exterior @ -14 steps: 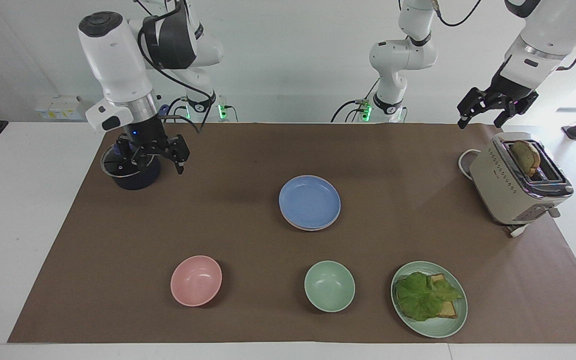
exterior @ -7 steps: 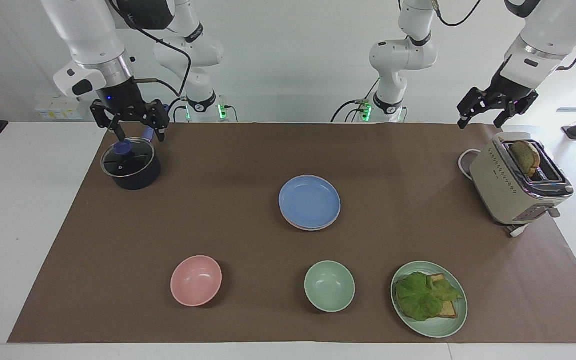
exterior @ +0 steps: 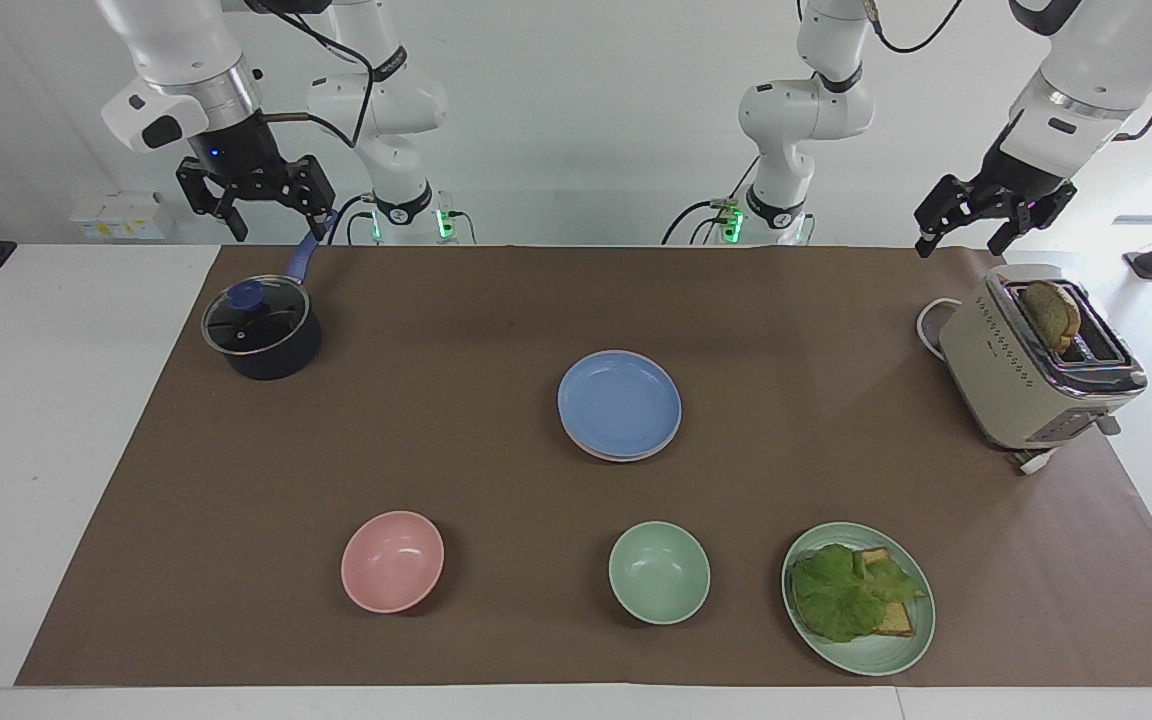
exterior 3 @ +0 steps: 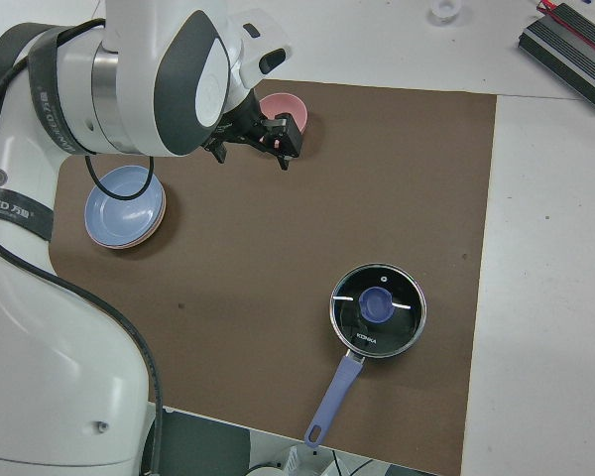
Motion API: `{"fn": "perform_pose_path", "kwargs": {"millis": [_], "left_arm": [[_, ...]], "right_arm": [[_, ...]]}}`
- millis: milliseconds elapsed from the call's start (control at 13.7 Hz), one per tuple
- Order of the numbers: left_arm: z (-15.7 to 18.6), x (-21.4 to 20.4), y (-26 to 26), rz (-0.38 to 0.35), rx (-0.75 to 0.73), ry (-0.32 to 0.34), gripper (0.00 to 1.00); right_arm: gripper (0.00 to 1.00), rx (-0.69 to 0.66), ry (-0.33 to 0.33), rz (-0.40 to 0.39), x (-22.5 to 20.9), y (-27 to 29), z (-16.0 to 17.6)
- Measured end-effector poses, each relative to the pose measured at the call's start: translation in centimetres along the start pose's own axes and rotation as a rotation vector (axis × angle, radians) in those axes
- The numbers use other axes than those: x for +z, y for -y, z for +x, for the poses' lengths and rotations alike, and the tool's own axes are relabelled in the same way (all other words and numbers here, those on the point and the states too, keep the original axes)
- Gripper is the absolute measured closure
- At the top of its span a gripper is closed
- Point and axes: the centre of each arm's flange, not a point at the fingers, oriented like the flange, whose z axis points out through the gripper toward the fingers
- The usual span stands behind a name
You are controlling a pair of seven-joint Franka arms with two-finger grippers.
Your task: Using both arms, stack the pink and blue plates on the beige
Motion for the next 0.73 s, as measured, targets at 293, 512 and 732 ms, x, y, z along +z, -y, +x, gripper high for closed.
{"fn": "perform_pose_path", "kwargs": {"millis": [293, 512, 732], "left_arm": [[0.00, 0.00, 0.00, 0.000, 0.000, 0.000, 0.00], [0.00, 0.00, 0.00, 0.000, 0.000, 0.000, 0.00], [0.00, 0.00, 0.00, 0.000, 0.000, 0.000, 0.00]], "right_arm": [[0.00, 0.011, 0.012, 0.000, -0.13, -0.56, 0.02], [0.00, 0.011, 0.009, 0.000, -0.25, -0.58, 0.02], [0.00, 0.011, 0.009, 0.000, -0.26, -0.58, 0.02]]}}
